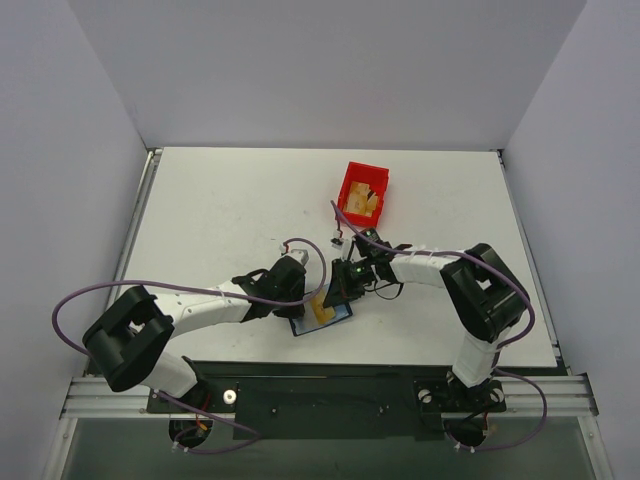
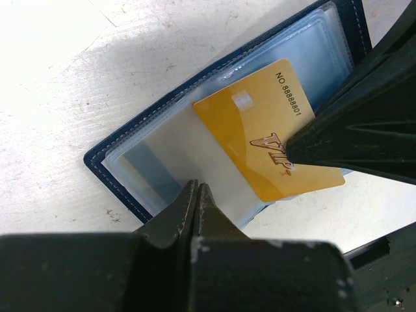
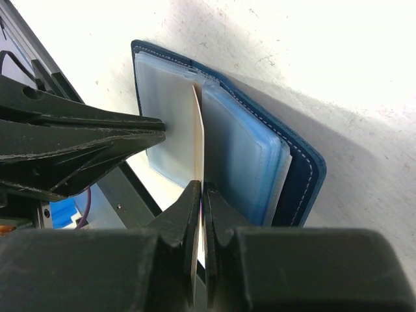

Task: Put the credit cards into the card holder
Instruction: Insert the credit card into the card holder.

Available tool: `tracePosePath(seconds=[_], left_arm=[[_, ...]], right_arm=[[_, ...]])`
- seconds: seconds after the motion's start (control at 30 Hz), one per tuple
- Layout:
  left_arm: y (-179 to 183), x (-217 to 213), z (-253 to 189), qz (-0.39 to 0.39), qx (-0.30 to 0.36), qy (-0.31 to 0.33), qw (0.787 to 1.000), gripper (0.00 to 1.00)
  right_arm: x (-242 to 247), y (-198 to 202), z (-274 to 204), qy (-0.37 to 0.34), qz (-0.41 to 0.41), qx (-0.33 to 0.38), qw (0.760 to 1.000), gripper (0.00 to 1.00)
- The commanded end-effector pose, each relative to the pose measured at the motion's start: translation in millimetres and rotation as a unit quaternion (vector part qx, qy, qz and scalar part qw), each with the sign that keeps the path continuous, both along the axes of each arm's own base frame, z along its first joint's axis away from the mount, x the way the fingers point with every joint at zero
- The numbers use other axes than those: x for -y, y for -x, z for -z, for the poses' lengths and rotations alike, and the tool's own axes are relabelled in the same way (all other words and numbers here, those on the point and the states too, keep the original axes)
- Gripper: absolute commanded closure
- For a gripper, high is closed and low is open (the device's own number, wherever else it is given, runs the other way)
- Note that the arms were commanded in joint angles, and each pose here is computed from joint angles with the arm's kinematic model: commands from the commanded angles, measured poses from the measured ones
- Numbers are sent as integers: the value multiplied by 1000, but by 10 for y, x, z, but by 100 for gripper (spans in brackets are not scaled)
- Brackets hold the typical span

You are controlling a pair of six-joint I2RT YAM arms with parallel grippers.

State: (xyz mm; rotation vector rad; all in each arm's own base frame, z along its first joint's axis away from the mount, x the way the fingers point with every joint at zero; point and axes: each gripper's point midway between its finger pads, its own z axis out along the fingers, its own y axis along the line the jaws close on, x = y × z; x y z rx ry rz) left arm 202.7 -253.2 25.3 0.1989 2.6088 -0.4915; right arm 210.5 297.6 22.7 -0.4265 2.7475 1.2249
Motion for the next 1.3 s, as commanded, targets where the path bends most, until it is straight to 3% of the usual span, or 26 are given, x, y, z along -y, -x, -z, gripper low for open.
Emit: tracePosePath(seconds=[0.0, 0.53, 1.27], left_arm=[[17, -66, 28, -4, 0, -15, 1000, 100], [-4, -36, -1, -3, 2, -13, 1000, 100], [-8, -24, 12, 0, 0, -13, 1000, 100]], right_arm=[[7, -67, 53, 10, 2, -1, 1000, 100], [198, -178, 170, 51, 60, -1, 997, 100], [76, 124, 254, 34, 14, -30, 999, 100]])
